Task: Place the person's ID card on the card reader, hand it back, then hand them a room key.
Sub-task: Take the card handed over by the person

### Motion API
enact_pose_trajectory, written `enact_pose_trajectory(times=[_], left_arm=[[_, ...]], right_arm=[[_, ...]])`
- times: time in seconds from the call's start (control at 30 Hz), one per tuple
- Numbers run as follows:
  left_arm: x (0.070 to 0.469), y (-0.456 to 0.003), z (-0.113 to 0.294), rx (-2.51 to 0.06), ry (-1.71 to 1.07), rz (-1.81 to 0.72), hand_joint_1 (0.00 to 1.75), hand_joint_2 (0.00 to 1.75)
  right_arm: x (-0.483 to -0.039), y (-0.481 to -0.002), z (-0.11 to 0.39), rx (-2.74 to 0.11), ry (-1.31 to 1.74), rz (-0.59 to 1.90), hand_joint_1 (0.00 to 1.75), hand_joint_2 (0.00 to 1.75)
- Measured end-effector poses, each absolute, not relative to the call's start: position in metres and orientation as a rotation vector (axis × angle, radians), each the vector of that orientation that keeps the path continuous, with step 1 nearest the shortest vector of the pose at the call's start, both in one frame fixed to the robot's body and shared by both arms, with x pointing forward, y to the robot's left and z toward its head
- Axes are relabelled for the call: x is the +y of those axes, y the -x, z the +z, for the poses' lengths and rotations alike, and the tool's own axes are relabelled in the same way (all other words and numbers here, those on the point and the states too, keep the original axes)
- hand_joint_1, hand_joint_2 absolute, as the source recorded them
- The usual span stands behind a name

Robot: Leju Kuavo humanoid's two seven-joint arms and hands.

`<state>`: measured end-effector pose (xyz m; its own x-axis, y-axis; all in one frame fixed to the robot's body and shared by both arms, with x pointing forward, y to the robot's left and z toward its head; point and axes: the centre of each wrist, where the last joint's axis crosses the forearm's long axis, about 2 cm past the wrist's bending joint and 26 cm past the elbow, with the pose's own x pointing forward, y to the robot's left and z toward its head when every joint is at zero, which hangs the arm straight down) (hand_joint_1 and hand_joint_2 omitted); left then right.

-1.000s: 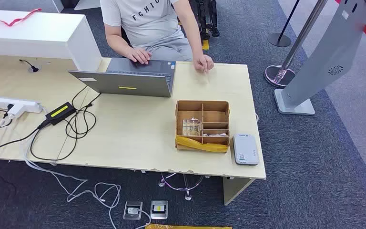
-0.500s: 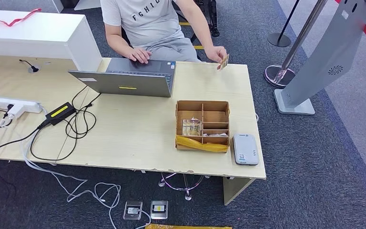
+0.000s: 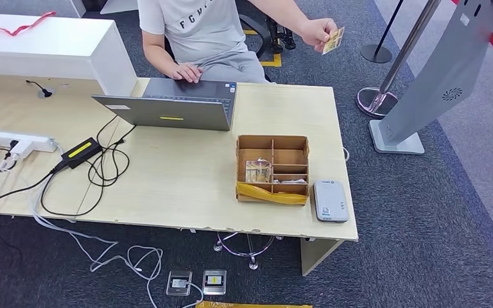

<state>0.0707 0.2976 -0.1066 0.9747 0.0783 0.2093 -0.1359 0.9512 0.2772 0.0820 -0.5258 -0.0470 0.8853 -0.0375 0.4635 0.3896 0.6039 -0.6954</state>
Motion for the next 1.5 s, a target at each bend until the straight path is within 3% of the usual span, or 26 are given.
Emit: enact_pose_trajectory(times=[0.03, 0.17, 0.33, 0.53, 0.7, 1.0, 1.2, 1.5], left_arm=[[0.297, -0.071, -0.107, -0.198, -0.292, 0.109, 0.0, 0.0], [0.297, -0.071, -0.107, -0.2, -0.283, 0.107, 0.0, 0.0], [0.297, -0.071, -0.107, -0.204, -0.276, 0.096, 0.0, 0.0], [0.297, -0.074, -0.106, -0.219, -0.275, 0.084, 0.0, 0.0], [0.296, -0.073, -0.106, -0.218, -0.27, 0.075, 0.0, 0.0], [0.294, -0.074, -0.106, -0.21, -0.258, 0.049, 0.0, 0.0], [0.295, -0.074, -0.106, -0.182, -0.252, 0.022, 0.0, 0.0], [0.303, -0.075, -0.106, -0.261, -0.242, -0.057, 0.0, 0.0]], right_arm=[[-0.528, -0.082, -0.046, -0.441, 0.902, -0.257, 0.0, 0.0], [-0.552, -0.082, -0.031, -0.471, 0.956, -0.148, 0.0, 1.75], [-0.577, -0.118, 0.012, -0.396, 1.096, 0.197, 0.0, 1.75], [-0.576, -0.211, 0.105, -0.671, 1.218, 0.177, 0.0, 1.75], [-0.549, -0.263, 0.178, -0.943, 1.251, 0.175, 0.0, 1.75], [-0.483, -0.326, 0.281, -1.371, 1.248, 0.174, 0.0, 1.75], [-0.435, -0.354, 0.329, -1.564, 1.22, 0.369, 0.0, 1.75], [-0.306, -0.373, 0.316, -1.694, 1.165, 0.887, 0.0, 1.75]])
